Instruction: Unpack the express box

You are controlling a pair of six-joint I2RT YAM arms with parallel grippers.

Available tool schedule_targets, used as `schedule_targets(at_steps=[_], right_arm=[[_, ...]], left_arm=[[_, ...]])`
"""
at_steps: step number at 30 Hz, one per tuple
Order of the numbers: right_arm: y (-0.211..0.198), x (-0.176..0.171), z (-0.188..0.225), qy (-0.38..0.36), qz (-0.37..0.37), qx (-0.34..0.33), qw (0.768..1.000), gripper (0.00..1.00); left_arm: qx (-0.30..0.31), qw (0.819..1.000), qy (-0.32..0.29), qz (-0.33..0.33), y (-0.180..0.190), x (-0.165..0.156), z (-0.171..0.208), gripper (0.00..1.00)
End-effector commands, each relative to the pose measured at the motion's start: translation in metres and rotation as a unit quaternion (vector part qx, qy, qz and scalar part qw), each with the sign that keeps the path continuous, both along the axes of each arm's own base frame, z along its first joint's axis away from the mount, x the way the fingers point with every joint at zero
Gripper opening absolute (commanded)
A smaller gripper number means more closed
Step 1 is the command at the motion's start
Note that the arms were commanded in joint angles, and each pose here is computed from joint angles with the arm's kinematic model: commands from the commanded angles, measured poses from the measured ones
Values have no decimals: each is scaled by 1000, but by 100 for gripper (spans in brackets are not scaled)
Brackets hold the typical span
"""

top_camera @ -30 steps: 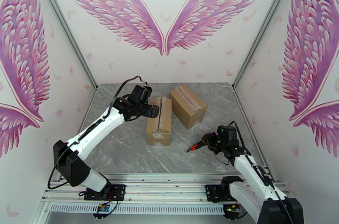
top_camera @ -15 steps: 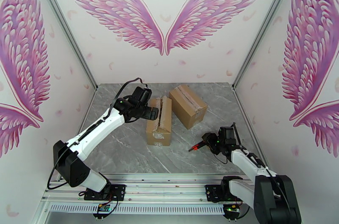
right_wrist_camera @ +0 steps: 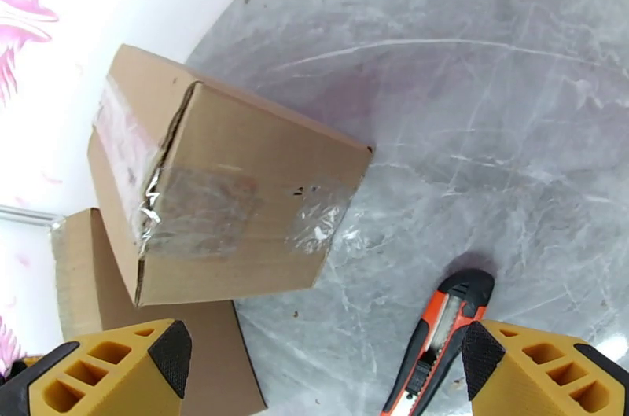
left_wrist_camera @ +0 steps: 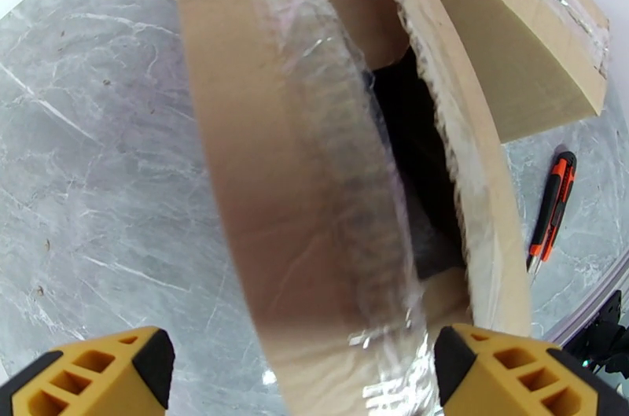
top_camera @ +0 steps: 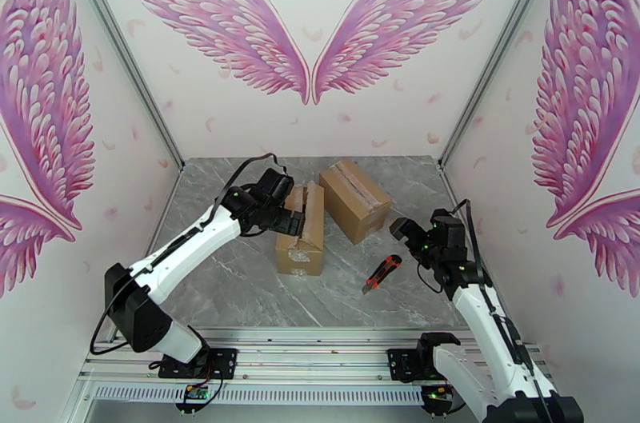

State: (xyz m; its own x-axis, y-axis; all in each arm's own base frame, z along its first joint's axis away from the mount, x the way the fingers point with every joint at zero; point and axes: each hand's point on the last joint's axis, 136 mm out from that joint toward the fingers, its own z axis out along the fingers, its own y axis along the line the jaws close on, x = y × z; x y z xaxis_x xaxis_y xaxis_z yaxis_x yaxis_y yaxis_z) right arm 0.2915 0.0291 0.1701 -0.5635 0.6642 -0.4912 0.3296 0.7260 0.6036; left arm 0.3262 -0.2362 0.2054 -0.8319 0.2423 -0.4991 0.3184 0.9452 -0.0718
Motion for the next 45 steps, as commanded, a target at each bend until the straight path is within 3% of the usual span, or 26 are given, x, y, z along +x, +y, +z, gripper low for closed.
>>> schedule_targets(at_steps=[1,5,11,18,23,27,33,40,45], right_arm=[[6,-7,13,0,23,-10,1000,95],[18,-7,25,-12,49,-8,999,94],[47,1,37,-20,106,-35,994,94],[109,13,73,-59,204,-147,966,91],[157,25,88,-43,245,-252,935,90],[196,39,85,-17,264,-314,912,91],[221,54,60,37,273,-362,891,94],[220,63,45,67,263,-410,871,90],[213,65,54,72,256,-433,861,85]], left_arm=[[17,1000,4,10,-2,5,-1,93],[-8,1000,1,0,-18,7,3,93],[3,1000,-1,12,-24,10,-1,95],[15,996,-54,66,3,13,26,95],[-1,993,-71,93,28,14,40,95],[-32,993,-40,104,39,14,21,94],[-90,991,-11,99,32,16,-2,94],[-97,991,11,87,23,18,-26,95],[-69,993,30,93,31,18,-48,95]])
